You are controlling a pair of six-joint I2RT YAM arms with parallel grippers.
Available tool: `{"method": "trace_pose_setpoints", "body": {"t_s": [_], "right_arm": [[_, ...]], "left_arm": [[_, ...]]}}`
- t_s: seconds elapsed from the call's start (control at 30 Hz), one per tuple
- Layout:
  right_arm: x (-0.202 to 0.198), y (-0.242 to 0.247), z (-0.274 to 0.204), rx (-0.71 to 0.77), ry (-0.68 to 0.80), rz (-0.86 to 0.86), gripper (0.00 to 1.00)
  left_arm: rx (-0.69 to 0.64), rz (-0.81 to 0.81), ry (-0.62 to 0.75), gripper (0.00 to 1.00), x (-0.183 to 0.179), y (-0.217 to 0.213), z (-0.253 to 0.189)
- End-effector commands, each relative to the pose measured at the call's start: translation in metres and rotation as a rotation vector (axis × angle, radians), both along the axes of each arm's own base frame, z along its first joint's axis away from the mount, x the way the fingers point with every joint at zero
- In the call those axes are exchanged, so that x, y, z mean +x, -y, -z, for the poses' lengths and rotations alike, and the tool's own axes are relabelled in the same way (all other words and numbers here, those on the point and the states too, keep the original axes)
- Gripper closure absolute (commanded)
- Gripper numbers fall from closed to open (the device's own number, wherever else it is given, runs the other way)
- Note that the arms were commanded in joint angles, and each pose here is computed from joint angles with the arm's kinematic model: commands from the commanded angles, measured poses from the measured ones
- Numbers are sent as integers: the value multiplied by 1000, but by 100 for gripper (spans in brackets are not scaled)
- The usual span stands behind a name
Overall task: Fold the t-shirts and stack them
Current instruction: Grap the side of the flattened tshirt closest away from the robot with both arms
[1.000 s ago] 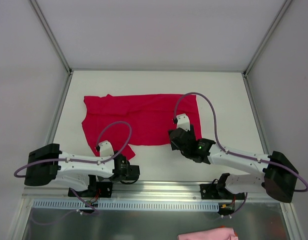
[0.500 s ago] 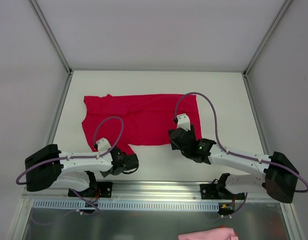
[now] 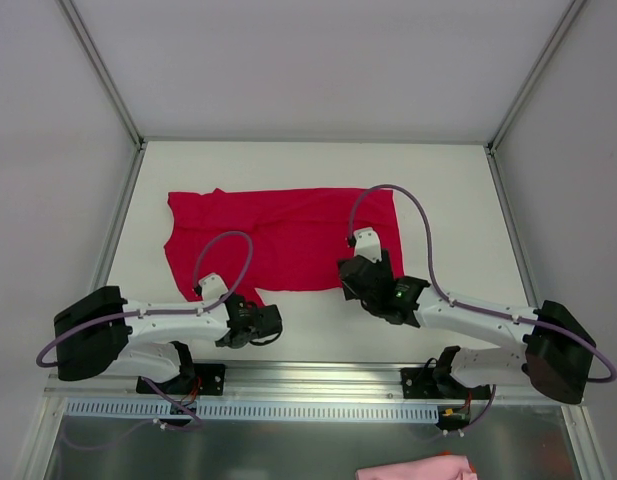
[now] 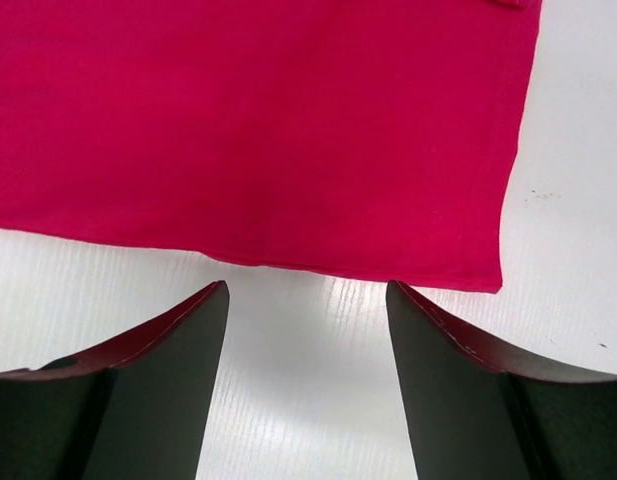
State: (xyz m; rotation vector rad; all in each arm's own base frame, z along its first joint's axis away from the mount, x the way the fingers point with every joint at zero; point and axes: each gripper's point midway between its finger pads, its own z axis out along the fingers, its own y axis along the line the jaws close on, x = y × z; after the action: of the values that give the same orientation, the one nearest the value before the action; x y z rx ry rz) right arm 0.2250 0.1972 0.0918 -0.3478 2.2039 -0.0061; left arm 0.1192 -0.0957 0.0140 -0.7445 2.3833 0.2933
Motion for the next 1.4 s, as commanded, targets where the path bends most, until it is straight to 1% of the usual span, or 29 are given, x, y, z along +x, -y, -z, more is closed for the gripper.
{"method": "trace_pose_setpoints", "body": {"t_s": [0.0,0.03,0.07,0.1,0.17,0.27,0.43,0.67,0.73,0.87,0.97,1.1,1.17,1.2,1.37], "right_arm": [[10,11,-6,-1,30,80,31],[11,13,-4,-2,22,90,27],[13,14,-1,10,14,103,16],[17,19,3,11,-6,126,14],[21,15,11,24,-39,122,13],[31,15,13,20,-56,141,17],[47,38,24,-1,-98,244,17],[54,58,28,6,-108,342,17],[53,74,29,-52,-119,406,19],[49,89,35,-77,-126,470,20],[47,96,49,-40,-160,523,21],[40,115,70,-50,-200,598,23],[37,117,75,-13,-210,619,23],[30,126,78,1,-212,640,23],[16,134,75,139,-209,674,23]], "left_arm": [[28,5,-44,82,-5,-1,-4],[34,12,-44,82,-4,-1,-6],[27,20,-39,83,-3,2,-9],[32,30,-39,84,-3,3,-10],[40,44,-29,84,0,7,-19],[75,65,-11,83,2,5,-32],[72,108,25,82,7,4,-47],[33,147,51,82,4,-1,-47],[29,149,59,83,3,-3,-49],[28,157,63,83,3,-4,-50],[32,163,68,83,3,-4,-52],[28,179,79,83,4,-4,-53],[20,191,83,83,5,-2,-53],[16,199,88,83,6,0,-54],[19,224,97,83,10,6,-54]]}}
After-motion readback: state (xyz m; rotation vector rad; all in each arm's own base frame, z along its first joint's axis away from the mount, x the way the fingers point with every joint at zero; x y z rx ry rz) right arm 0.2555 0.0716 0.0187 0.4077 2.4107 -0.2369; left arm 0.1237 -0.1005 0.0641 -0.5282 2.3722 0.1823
